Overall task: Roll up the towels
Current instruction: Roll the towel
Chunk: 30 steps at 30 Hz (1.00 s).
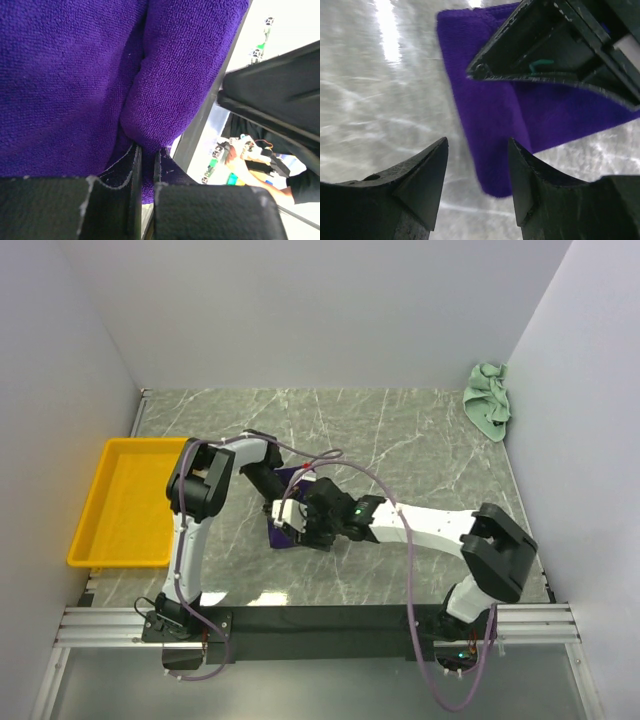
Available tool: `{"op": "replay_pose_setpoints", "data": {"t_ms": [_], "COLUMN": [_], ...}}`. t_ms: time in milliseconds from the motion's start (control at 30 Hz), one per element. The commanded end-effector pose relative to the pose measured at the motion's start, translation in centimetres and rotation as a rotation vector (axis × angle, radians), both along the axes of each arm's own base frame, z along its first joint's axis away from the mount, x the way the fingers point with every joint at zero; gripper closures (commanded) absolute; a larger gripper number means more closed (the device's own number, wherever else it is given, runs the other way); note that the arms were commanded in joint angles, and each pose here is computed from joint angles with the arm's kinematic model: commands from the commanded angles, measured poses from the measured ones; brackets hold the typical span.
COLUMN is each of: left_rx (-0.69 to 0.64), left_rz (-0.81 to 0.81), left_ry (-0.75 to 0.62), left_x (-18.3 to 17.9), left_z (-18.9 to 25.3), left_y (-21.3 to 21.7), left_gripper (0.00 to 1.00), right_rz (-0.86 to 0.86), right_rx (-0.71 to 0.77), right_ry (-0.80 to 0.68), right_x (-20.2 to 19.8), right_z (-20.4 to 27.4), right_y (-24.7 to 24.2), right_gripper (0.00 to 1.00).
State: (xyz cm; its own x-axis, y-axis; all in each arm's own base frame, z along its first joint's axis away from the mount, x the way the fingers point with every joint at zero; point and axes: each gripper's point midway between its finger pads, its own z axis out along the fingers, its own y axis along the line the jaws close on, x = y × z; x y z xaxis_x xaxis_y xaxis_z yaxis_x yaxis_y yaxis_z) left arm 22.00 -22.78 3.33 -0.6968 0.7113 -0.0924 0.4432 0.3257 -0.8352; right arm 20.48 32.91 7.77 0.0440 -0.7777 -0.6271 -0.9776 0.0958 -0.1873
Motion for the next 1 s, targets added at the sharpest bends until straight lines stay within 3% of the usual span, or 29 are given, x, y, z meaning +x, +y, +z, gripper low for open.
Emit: {"op": "replay_pose_setpoints", "data": {"t_ms": [0, 200, 300, 333, 400, 467, 667, 867, 967], "left_rx": [0.116, 0.135, 0.129, 0.117, 0.091, 0.059, 0.031, 0.007, -0.023], "left_rz": [-0.172, -0.18, -0.142, -0.125, -0.097, -0.075, 0.041, 0.264, 0.336], "left_ry": [-0.157, -0.17, -0.198, -0.208, -0.244, -0.295, -0.496, -0.673, -0.809], "left_x": [1.4, 2.2, 3.5, 4.0, 5.1, 6.2, 10.9, 16.3, 17.0], "left_z": [-6.0, -6.1, -5.8, -5.5, -4.6, -3.1, 2.3, 7.9, 12.0], "left_y": [2.7, 3.4, 3.7, 3.6, 3.7, 3.8, 6.5, 12.0, 14.2], "left_gripper": [0.91, 0.9, 0.92, 0.92, 0.81, 0.68, 0.57, 0.51, 0.48], "right_rz": [0.045, 0.134, 0.159, 0.163, 0.171, 0.162, 0.067, -0.048, -0.114], "right_rx": [0.023, -0.047, -0.086, -0.099, -0.12, -0.102, -0.103, -0.071, -0.05], "right_ry": [-0.135, -0.072, -0.019, 0.004, 0.094, 0.19, 0.473, 0.671, 0.779], "right_x": [2.2, 1.3, 0.7, 0.4, -0.6, -1.6, -3.5, -2.8, -1.6], "right_z": [0.1, -2.8, -4.8, -5.3, -6.3, -6.2, -6.3, -6.3, -6.4], "right_y": [2.2, 2.9, 2.8, 2.7, 3.0, 3.4, 3.2, 3.0, 3.3], "right_gripper": [0.42, 0.47, 0.68, 0.84, 0.98, 1.0, 1.0, 1.0, 1.0]}}
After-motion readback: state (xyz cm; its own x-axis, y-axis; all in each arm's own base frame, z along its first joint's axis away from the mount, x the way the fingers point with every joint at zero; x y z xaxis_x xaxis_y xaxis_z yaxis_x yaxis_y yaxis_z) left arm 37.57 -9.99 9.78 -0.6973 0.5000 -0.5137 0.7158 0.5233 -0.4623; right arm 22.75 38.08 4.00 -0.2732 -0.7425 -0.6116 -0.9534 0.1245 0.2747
